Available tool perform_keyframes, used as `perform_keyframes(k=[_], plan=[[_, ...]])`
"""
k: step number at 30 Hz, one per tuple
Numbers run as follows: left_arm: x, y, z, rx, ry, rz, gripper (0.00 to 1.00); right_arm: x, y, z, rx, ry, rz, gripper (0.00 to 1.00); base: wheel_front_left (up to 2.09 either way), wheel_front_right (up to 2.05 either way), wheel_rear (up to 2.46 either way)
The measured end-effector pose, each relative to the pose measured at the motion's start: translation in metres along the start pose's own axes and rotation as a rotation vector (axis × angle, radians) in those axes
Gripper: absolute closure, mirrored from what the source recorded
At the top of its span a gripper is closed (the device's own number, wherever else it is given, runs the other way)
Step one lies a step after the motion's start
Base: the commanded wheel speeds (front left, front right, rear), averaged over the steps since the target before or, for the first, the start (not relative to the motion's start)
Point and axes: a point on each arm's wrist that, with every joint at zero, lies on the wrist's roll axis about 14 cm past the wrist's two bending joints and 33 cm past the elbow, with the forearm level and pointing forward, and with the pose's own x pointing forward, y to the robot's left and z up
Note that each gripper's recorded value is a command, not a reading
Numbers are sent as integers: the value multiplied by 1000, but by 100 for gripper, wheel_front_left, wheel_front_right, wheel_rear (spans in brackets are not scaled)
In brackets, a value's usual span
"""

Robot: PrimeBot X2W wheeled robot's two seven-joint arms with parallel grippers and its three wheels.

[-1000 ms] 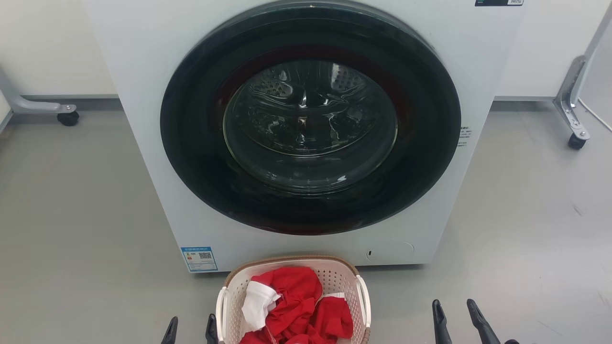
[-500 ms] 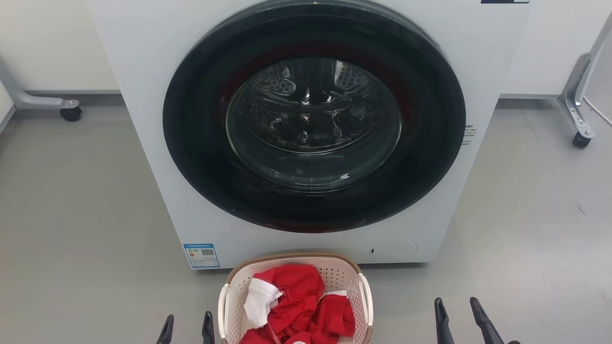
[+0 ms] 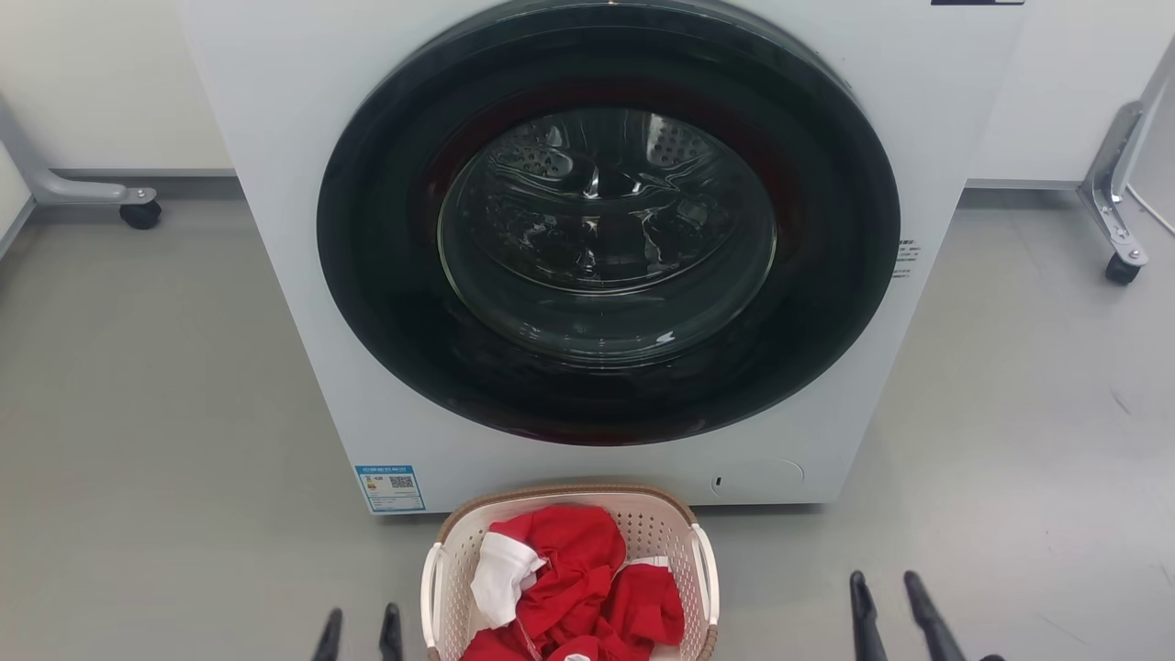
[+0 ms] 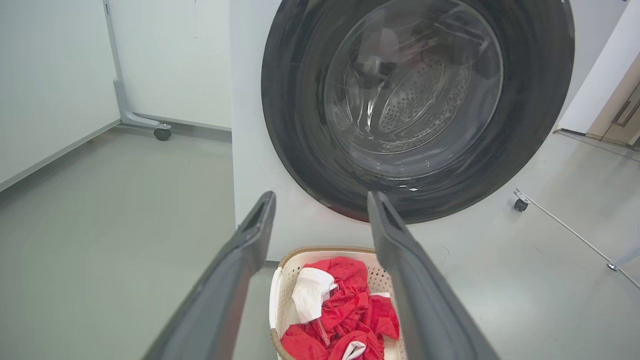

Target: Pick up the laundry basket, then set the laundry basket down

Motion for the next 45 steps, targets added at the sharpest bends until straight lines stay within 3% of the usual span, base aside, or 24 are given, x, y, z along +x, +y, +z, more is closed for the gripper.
perform_keyframes(k=[9,45], plan=[[-8,7,-22,-13,78,21,100,-9,-9,-24,18,84,-32,100,0,0,0],[9,31,-28,-503,165,117,100,-1,-54,-37,518,177,-195,100,0,0,0]])
